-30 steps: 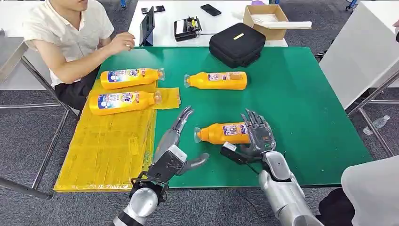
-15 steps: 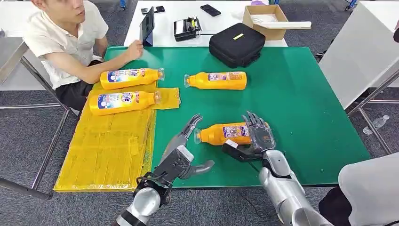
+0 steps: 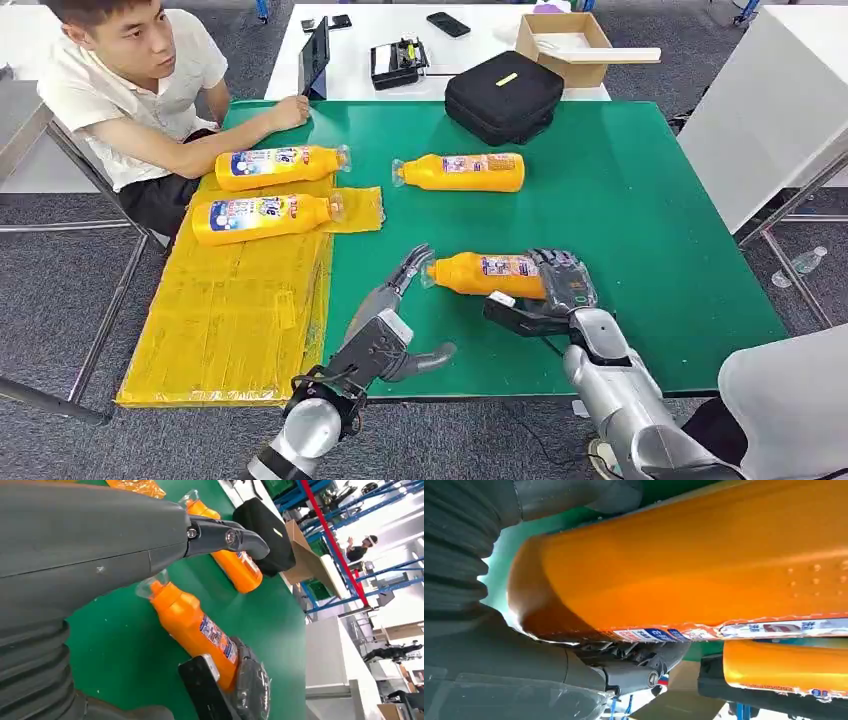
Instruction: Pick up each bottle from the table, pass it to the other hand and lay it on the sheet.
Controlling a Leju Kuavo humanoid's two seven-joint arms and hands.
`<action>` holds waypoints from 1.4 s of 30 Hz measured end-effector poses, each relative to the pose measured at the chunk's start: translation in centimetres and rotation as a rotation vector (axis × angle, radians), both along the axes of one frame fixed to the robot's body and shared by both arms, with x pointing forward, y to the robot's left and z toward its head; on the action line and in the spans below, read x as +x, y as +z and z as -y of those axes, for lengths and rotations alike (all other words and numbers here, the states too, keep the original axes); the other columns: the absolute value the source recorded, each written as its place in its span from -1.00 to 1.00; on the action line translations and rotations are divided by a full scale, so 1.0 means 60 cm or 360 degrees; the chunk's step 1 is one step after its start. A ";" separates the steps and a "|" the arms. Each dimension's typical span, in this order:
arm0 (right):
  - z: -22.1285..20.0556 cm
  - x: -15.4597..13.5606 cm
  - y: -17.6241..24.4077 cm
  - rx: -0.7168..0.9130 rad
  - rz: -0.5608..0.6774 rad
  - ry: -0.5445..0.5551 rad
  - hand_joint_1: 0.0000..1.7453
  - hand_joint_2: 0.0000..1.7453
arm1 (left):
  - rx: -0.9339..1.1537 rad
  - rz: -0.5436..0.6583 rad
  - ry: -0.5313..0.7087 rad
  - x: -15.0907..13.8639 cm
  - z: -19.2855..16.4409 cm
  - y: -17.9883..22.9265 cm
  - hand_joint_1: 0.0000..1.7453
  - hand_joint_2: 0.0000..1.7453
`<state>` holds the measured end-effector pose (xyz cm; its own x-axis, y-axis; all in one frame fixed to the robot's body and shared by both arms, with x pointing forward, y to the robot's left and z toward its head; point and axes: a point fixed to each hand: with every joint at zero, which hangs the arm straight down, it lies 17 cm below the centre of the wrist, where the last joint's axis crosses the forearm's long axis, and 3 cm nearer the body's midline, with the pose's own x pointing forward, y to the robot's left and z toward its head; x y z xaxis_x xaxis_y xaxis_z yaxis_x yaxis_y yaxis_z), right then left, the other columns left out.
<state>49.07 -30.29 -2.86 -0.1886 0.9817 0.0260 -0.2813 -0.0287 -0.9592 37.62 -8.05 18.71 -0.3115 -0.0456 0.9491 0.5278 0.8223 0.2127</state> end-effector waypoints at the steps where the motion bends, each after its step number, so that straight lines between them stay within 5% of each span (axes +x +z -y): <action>1: 0.001 0.001 0.000 -0.0001 0.0000 -0.0001 1.00 1.00 | 0.0000 0.0000 0.0000 0.000 0.000 0.000 -1.00 1.00; 12: 0.003 -0.003 -0.004 0.0063 -0.0022 0.0007 1.00 1.00 | -0.0014 -0.0011 -0.0001 0.000 0.000 0.000 -1.00 1.00; 30: -0.027 -0.055 0.043 0.0933 -0.0068 -0.0041 1.00 1.00 | -0.0297 -0.0174 0.0106 0.023 -0.035 0.016 -1.00 1.00; 42: -0.074 -0.074 0.089 0.1102 -0.0005 0.0018 1.00 1.00 | -0.0470 -0.0151 0.0294 0.047 -0.087 0.039 -1.00 1.00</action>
